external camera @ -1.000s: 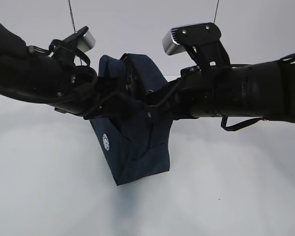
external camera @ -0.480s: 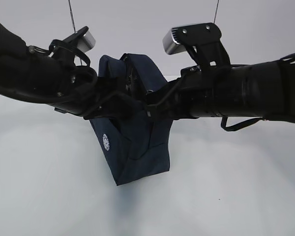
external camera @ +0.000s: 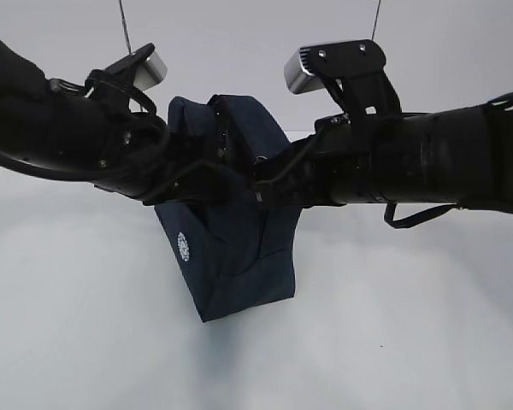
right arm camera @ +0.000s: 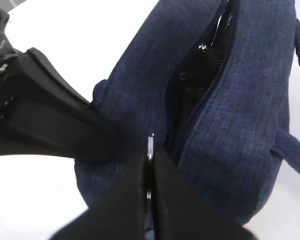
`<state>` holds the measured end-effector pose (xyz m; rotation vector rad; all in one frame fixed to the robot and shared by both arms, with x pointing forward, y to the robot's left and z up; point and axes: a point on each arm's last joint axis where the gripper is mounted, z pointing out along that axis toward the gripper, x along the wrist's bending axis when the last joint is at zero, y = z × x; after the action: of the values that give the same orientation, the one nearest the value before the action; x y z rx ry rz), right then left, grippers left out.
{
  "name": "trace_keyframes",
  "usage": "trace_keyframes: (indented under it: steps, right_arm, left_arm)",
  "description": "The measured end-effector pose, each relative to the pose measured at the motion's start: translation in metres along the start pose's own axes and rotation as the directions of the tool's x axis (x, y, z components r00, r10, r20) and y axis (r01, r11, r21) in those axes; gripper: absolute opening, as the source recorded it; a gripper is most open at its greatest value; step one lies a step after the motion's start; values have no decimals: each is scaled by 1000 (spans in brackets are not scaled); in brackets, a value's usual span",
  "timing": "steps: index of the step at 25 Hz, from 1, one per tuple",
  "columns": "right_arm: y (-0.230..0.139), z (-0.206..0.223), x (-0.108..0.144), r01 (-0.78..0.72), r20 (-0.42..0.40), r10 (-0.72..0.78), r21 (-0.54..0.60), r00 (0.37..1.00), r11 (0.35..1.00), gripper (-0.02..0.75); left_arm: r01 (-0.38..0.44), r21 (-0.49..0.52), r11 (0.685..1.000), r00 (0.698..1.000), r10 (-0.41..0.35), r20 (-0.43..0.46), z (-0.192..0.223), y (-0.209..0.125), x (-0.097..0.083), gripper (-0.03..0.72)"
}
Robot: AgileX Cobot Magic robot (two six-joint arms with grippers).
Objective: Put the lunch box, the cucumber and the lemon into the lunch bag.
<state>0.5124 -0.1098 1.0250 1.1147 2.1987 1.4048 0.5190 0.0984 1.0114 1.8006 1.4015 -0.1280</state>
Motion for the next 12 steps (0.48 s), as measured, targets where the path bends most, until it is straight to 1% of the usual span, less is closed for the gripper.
trace_keyframes:
  steps: [5,6,8,12]
  right_arm:
    - [0,0,0,0,0,0,0,1000,1000,8]
    - [0,0,0,0,0,0,0,1000,1000,8]
    - [0,0,0,0,0,0,0,1000,1000,8]
    - [0,0,0,0,0,0,0,1000,1000,8]
  left_arm:
    - [-18,-1,1000,1000,18,-1,0,0,0,253]
    - [-17,-1,1000,1000,17,-1,0,0,0,278]
    - [-20,-1,1000,1000,20,-1,0,0,0,311]
    - [-27,-5,1000,1000,27,0,-1,1,-1,326]
